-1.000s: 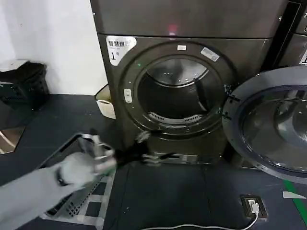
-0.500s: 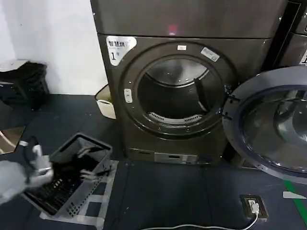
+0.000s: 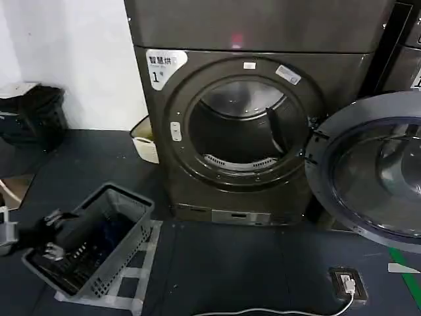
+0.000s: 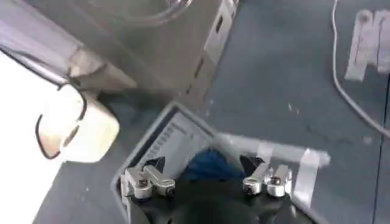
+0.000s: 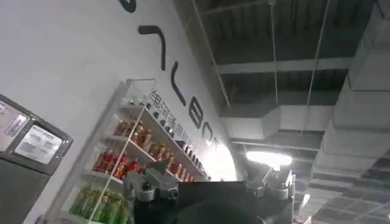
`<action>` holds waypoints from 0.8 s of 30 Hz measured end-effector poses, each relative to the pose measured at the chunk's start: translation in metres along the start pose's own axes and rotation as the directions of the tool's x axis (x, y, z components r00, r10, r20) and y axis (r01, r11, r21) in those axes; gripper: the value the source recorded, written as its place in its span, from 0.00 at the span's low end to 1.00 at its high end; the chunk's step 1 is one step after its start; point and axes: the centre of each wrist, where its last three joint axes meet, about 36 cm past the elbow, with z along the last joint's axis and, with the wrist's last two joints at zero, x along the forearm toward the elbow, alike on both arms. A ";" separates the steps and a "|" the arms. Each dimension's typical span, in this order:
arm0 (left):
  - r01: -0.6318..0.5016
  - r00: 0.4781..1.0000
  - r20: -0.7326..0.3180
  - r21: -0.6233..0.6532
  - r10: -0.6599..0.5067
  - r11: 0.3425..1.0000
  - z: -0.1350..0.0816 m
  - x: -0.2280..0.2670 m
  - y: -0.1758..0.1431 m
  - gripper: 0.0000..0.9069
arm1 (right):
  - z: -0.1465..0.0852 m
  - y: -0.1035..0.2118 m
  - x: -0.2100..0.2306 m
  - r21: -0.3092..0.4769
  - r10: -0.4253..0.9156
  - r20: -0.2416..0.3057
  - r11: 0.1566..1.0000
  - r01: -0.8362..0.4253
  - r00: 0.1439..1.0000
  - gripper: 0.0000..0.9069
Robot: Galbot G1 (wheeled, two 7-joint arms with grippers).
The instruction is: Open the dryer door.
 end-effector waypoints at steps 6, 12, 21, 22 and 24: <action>-0.010 0.996 -0.093 -0.046 0.006 0.999 0.012 0.008 0.001 1.00 | 0.000 -0.002 0.000 -0.020 -0.004 0.003 1.000 0.005 1.000 1.00; -0.021 0.993 -0.113 -0.062 0.014 0.998 0.011 0.009 0.003 1.00 | -0.002 -0.002 0.001 -0.019 -0.010 0.007 1.000 0.010 1.000 1.00; -0.023 0.993 -0.116 -0.060 0.016 0.998 0.010 0.003 0.001 1.00 | -0.005 -0.003 0.000 -0.011 -0.016 0.013 1.000 0.016 1.000 1.00; -0.021 0.993 -0.116 -0.061 0.014 0.998 0.010 0.003 0.002 1.00 | -0.006 -0.003 0.000 -0.011 -0.015 0.015 1.000 0.015 1.000 1.00; -0.023 0.993 -0.114 -0.062 0.016 0.998 0.009 0.002 0.002 1.00 | -0.006 -0.004 0.000 -0.010 -0.012 0.015 1.000 0.013 1.000 1.00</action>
